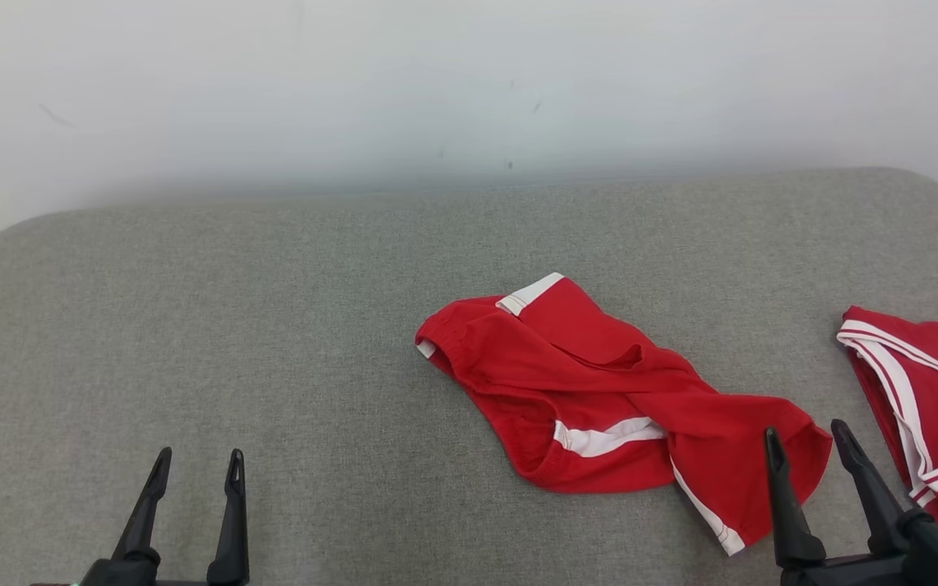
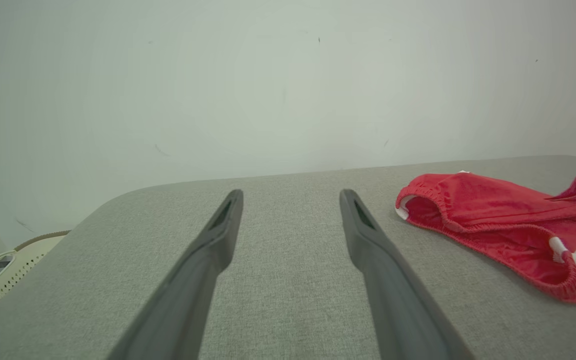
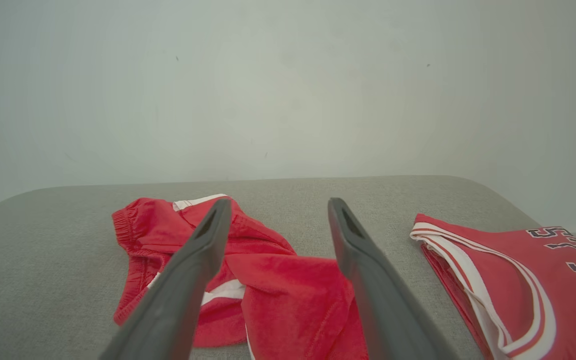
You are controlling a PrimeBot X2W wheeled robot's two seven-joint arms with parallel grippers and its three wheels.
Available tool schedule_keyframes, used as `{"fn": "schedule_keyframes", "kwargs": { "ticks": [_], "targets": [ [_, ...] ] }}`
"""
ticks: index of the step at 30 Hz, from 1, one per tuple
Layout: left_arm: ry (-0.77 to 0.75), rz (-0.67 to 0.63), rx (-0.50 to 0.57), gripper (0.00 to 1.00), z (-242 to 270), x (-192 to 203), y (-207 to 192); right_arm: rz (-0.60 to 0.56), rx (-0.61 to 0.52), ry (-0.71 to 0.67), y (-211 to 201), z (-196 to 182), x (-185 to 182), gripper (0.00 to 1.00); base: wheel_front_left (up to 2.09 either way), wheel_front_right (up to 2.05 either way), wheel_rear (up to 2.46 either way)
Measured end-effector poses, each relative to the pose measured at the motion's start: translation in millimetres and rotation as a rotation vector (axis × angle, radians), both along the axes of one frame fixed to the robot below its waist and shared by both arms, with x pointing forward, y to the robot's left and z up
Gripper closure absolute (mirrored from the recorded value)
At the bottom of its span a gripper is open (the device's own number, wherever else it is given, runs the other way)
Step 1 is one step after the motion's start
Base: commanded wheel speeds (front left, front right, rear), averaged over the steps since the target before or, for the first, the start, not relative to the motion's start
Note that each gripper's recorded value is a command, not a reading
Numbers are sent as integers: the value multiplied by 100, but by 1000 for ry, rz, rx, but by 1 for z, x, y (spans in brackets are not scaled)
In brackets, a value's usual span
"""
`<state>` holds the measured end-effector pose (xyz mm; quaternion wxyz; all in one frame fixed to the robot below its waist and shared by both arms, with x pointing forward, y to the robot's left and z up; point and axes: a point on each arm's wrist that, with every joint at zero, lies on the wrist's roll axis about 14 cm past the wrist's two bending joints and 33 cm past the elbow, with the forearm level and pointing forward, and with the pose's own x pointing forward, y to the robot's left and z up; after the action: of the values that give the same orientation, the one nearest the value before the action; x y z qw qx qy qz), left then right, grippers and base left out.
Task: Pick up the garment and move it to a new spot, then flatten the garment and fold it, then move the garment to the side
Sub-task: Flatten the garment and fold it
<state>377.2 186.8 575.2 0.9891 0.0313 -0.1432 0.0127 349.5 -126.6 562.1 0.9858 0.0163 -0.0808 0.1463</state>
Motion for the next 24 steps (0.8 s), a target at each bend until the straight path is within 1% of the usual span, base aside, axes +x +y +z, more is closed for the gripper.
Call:
{"fn": "schedule_keyframes", "kwargs": {
  "ticks": [17, 18, 19, 20, 24],
  "targets": [
    [21, -2, 1, 0, -5, 1, -1, 28, 6, 14, 10, -2, -2, 0, 0, 0, 0],
    [23, -12, 1, 0, -5, 2, -4, 29, 6, 15, 10, -2, -1, 0, 0, 0, 0],
    [27, -64, -1, 0, -4, 5, -18, 31, 6, 18, 11, -3, 0, 0, 0, 0, 0],
    [27, -64, -1, 0, -4, 5, -18, 31, 6, 18, 11, -3, 0, 0, 0, 0, 0],
    [50, -246, -12, 0, -2, 13, -70, 35, 5, 27, 12, -5, 3, 0, 0, 0, 0]
  ]
}}
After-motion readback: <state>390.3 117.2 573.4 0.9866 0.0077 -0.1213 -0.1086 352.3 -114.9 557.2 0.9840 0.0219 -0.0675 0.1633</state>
